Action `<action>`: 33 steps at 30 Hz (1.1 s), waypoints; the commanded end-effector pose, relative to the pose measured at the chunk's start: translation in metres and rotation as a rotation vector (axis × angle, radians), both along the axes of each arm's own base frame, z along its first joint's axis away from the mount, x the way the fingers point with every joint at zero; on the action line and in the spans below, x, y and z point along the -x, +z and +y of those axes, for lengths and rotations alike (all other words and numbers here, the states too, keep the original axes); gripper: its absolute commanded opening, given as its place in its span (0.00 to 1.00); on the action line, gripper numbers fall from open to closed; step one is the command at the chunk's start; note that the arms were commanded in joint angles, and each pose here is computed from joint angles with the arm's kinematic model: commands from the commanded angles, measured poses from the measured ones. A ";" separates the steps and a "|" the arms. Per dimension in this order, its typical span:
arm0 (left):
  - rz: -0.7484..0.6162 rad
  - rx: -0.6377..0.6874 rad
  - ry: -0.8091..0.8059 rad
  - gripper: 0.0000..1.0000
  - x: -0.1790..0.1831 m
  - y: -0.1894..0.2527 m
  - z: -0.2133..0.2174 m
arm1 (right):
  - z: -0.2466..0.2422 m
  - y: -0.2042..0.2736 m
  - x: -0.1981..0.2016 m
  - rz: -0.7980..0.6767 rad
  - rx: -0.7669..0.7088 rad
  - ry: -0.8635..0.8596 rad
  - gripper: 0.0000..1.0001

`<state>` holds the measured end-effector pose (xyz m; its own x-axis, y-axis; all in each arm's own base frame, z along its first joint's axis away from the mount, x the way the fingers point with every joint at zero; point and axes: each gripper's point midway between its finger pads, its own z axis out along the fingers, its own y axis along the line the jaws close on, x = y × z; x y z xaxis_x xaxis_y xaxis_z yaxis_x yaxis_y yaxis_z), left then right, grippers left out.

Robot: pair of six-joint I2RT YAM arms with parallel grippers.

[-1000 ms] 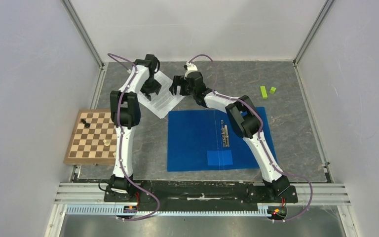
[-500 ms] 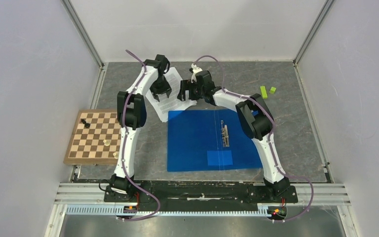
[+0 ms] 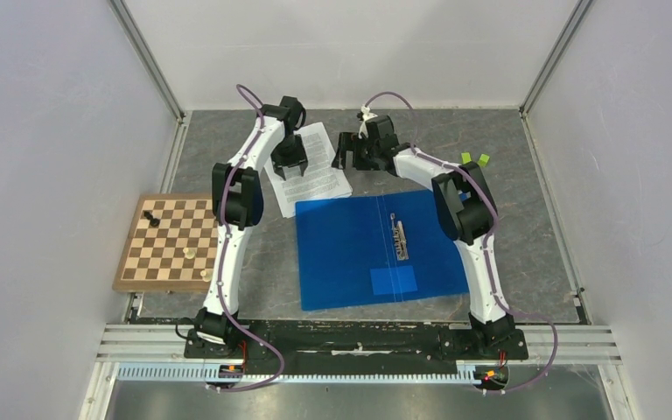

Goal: Put the files into the folder

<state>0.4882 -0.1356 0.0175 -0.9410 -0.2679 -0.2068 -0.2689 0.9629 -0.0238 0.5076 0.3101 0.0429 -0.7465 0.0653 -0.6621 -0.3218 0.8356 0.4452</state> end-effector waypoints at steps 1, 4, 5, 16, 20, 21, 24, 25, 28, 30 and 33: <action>0.063 0.048 -0.118 0.60 0.007 -0.034 -0.022 | 0.021 -0.020 -0.001 0.068 0.045 0.053 0.98; 0.067 0.049 -0.120 0.60 0.007 -0.037 -0.022 | 0.032 -0.031 0.007 0.107 0.028 0.072 0.98; 0.069 0.049 -0.118 0.60 0.008 -0.038 -0.023 | 0.036 -0.035 0.010 0.120 0.020 0.078 0.98; 0.074 0.095 -0.104 0.60 0.007 -0.041 -0.031 | 0.093 -0.035 0.033 0.202 -0.210 0.186 0.98; 0.066 0.101 -0.103 0.60 0.004 -0.040 -0.031 | 0.106 -0.010 0.031 0.205 -0.371 0.209 0.98; 0.063 0.105 -0.098 0.60 0.002 -0.039 -0.030 | 0.109 -0.003 0.030 0.203 -0.420 0.215 0.98; 0.056 0.119 -0.084 0.60 -0.002 -0.038 -0.026 | 0.117 0.015 0.026 0.205 -0.495 0.231 0.98; 0.055 0.120 -0.082 0.60 -0.003 -0.038 -0.025 | 0.120 0.022 0.026 0.205 -0.528 0.241 0.98; 0.052 0.135 -0.068 0.60 -0.006 -0.039 -0.022 | 0.131 0.040 0.029 0.227 -0.647 0.271 0.98; 0.052 0.147 -0.058 0.60 -0.008 -0.039 -0.020 | 0.134 0.050 0.031 0.238 -0.704 0.286 0.98; 0.049 0.157 -0.051 0.60 -0.010 -0.039 -0.019 | 0.137 0.062 0.035 0.252 -0.765 0.304 0.98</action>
<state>0.4907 -0.1382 0.0193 -0.9558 -0.2583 -0.1401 -0.2414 0.9621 -0.1271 0.5145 0.4104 0.0606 -0.8668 0.2846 -0.4094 -0.2790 0.4036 0.8713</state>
